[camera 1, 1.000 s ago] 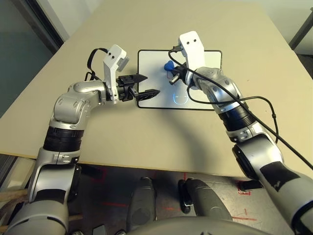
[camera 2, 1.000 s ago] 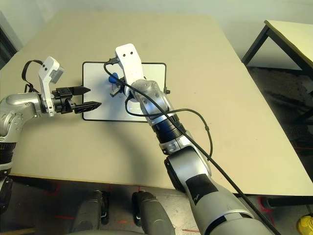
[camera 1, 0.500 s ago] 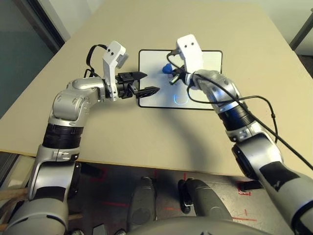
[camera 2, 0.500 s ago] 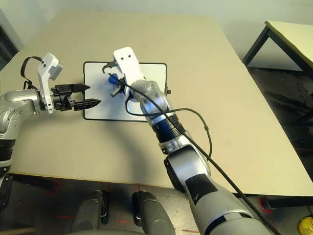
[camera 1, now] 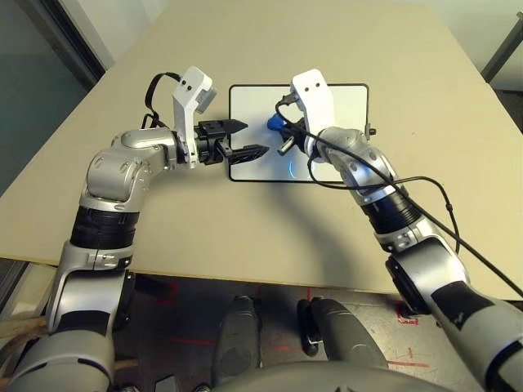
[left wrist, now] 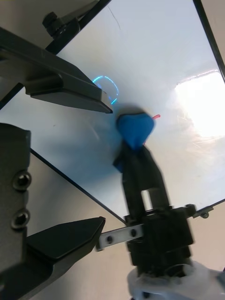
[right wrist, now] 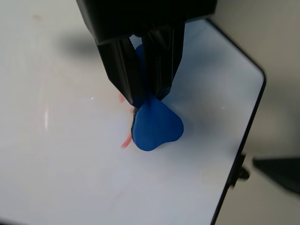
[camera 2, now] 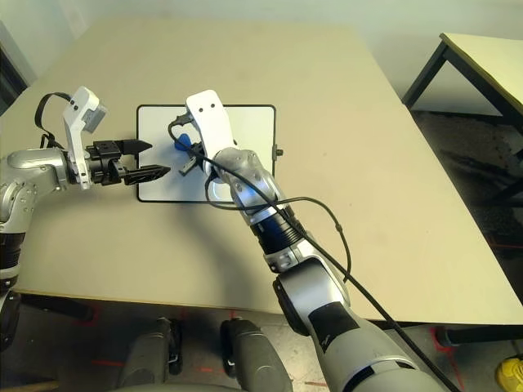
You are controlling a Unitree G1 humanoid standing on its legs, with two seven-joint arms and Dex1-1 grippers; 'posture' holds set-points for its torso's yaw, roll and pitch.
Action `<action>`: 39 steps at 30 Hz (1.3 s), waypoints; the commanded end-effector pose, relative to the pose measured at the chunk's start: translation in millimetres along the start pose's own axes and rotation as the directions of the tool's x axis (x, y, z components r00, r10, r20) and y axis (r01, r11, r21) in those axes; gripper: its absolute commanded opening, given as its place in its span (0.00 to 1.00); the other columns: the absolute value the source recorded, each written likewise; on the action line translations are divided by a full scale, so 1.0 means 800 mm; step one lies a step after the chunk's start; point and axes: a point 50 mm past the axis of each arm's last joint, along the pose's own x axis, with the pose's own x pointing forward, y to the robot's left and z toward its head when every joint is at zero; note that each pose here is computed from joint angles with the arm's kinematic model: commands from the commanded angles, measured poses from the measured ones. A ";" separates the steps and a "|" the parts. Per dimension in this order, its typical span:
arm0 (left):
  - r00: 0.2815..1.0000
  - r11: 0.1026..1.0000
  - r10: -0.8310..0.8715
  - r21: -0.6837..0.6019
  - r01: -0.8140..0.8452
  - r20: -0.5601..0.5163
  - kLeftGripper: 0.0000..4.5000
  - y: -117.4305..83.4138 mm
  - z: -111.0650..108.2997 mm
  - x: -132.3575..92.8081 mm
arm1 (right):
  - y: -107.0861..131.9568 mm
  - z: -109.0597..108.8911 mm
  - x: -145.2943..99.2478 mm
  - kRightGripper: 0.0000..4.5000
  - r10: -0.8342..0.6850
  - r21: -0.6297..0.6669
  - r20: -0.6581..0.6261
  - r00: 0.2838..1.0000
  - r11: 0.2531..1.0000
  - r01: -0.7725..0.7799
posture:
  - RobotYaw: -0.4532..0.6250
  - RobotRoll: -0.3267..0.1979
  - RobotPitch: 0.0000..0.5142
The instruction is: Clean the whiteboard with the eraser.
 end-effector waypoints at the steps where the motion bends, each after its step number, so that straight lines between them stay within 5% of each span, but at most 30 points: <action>1: 1.000 1.000 0.000 0.010 0.000 -0.001 1.00 -0.002 0.005 -0.002 | 0.001 -0.031 0.005 0.03 -0.003 0.018 -0.120 0.993 1.000 0.005 | 0.41 0.62 0.28; 14: 1.000 1.000 -0.001 0.009 0.001 0.001 1.00 -0.001 0.006 0.000 | -0.053 0.022 0.003 0.02 -0.143 0.049 0.002 0.990 0.989 0.143 | 0.40 0.62 0.28; 29: 0.999 0.999 0.035 0.003 -0.035 -0.010 1.00 0.009 0.004 -0.008 | -0.004 -0.032 0.013 0.02 -0.028 0.038 -0.120 0.992 0.999 0.033 | 0.42 0.62 0.28; 39: 0.996 0.996 0.086 0.020 -0.085 -0.024 1.00 0.027 0.005 -0.015 | -0.020 -0.017 0.010 0.02 -0.082 0.009 -0.109 0.991 0.996 0.084 | 0.42 0.62 0.27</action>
